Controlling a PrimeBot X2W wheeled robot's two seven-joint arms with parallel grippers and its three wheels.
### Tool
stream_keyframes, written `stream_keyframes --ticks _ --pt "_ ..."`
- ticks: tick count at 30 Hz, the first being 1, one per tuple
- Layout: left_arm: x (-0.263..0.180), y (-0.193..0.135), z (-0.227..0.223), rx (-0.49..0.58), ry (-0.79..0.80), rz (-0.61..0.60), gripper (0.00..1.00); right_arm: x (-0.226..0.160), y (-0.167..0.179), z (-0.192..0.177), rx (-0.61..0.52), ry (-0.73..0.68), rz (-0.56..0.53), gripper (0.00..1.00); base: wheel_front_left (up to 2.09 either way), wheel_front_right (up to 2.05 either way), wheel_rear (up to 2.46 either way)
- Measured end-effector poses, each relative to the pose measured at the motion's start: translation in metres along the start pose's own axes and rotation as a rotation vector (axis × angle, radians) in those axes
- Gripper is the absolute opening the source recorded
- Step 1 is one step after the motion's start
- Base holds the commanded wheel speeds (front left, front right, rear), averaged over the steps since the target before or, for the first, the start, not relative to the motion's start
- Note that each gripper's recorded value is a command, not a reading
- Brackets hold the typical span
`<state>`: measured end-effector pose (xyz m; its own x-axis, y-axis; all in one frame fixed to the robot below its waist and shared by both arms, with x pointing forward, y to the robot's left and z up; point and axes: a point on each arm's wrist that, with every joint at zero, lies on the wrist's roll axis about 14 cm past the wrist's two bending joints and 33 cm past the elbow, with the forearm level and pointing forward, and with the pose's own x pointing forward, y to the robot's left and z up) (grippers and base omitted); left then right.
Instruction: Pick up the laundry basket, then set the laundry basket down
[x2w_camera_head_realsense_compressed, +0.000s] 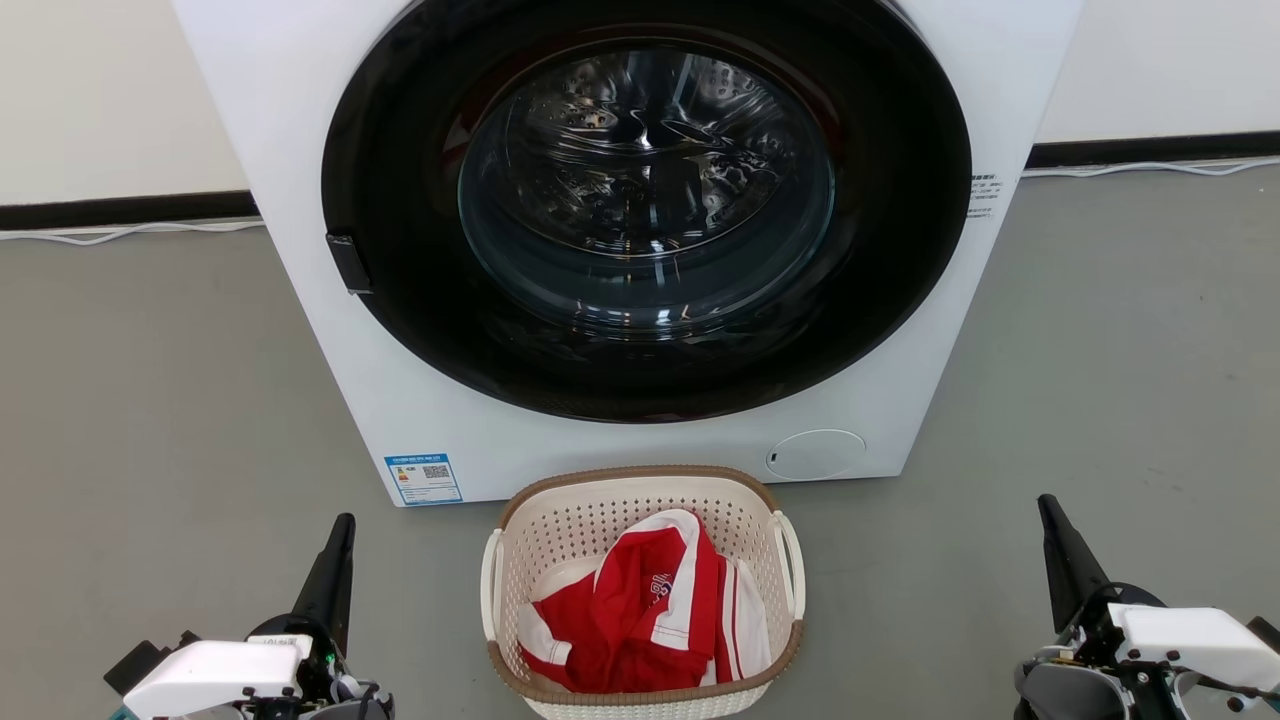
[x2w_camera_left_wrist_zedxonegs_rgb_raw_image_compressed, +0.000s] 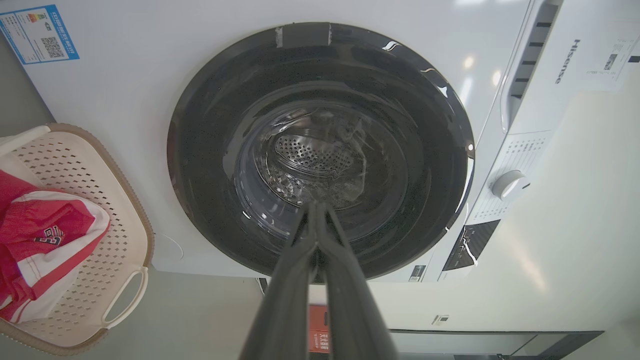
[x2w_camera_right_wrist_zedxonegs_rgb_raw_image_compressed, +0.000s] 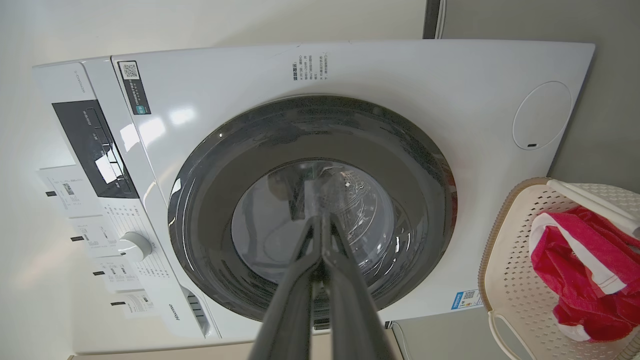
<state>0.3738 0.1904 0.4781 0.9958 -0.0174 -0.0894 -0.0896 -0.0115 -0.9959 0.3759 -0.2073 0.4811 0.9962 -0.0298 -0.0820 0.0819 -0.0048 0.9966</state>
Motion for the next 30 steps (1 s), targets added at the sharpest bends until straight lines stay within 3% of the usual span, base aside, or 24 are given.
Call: stream_keyframes --ticks 30 --pt "0.0000 0.0000 0.0000 0.000 0.000 0.000 0.00 0.0000 0.0000 0.0000 0.000 0.000 0.000 0.00 0.00 0.00 0.00"
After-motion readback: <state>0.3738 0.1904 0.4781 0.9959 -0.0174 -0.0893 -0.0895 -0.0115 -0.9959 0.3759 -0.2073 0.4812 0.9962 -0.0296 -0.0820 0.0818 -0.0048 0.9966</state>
